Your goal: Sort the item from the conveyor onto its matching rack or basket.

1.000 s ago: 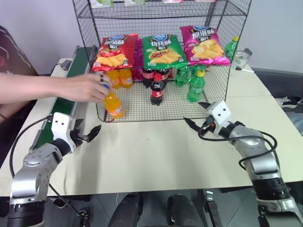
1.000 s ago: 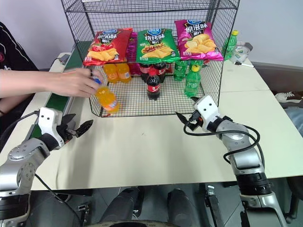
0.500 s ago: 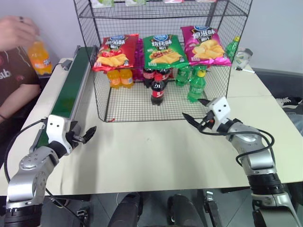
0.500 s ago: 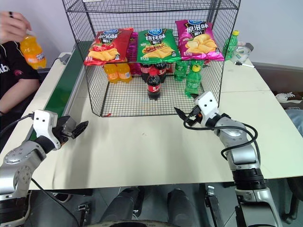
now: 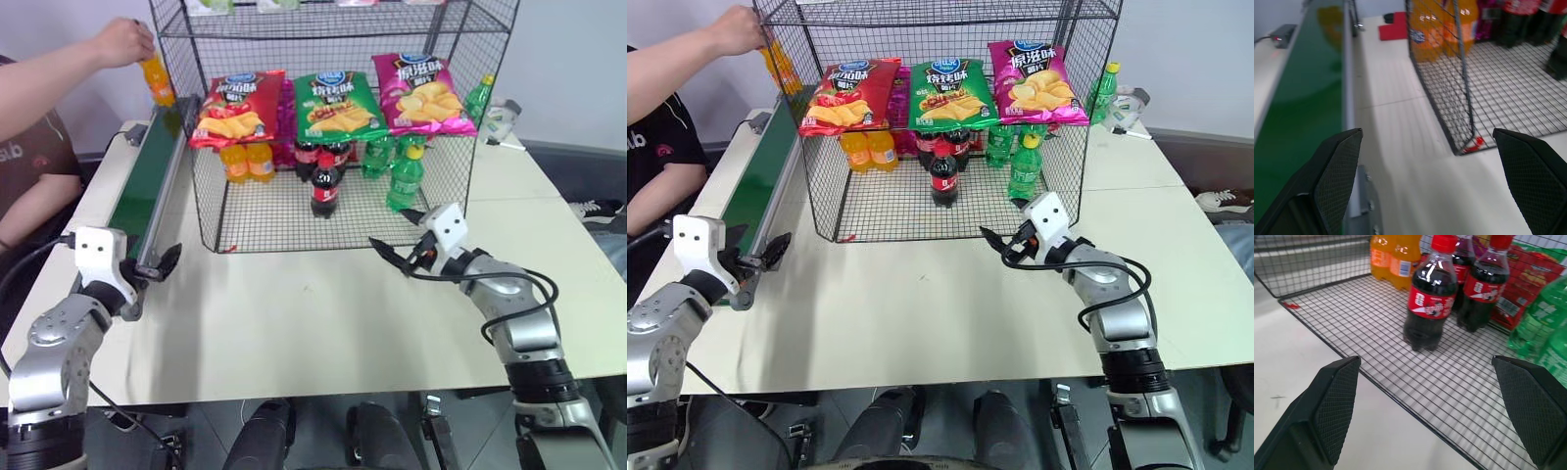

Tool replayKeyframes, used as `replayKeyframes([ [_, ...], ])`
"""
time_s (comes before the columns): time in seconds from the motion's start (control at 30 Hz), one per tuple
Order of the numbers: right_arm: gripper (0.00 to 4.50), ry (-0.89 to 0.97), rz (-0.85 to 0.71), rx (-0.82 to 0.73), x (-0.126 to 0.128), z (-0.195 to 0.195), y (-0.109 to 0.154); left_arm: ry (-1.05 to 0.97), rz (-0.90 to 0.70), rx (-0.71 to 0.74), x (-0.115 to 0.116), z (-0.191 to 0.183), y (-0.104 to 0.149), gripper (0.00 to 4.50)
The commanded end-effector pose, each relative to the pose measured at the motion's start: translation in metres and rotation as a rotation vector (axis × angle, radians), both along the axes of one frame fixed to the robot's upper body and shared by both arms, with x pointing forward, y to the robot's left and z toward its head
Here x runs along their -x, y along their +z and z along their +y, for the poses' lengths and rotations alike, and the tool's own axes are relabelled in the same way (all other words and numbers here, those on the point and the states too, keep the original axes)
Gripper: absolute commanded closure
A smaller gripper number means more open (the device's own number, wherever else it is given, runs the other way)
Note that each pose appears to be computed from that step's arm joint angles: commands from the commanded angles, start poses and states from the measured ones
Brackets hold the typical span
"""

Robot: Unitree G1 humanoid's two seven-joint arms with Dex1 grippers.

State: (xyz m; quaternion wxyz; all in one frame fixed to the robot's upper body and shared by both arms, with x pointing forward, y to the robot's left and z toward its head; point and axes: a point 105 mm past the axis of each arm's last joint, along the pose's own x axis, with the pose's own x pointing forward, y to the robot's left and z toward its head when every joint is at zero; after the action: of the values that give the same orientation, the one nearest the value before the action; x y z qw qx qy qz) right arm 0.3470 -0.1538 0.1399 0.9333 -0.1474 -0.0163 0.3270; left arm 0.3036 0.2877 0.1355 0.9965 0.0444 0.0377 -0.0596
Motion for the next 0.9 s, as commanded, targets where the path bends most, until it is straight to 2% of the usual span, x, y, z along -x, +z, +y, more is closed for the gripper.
replayKeyframes([
  [0.03, 0.00, 0.026, -0.068, -0.021, 0.001, 0.007, 0.019, 0.050, -0.040, -0.023, 0.001, 0.011, 0.009, 0.05],
  [0.47, 0.00, 0.040, -0.066, -0.037, 0.001, 0.016, 0.017, 0.124, -0.052, -0.037, -0.005, 0.018, 0.013, 0.05],
  [0.63, 0.00, 0.051, -0.072, -0.040, 0.000, 0.020, 0.019, 0.227, -0.082, -0.038, -0.004, 0.033, 0.016, 0.05],
  [0.9, 0.00, 0.081, -0.074, -0.051, 0.001, 0.029, 0.020, 0.318, -0.144, 0.037, -0.004, 0.046, 0.019, 0.05],
])
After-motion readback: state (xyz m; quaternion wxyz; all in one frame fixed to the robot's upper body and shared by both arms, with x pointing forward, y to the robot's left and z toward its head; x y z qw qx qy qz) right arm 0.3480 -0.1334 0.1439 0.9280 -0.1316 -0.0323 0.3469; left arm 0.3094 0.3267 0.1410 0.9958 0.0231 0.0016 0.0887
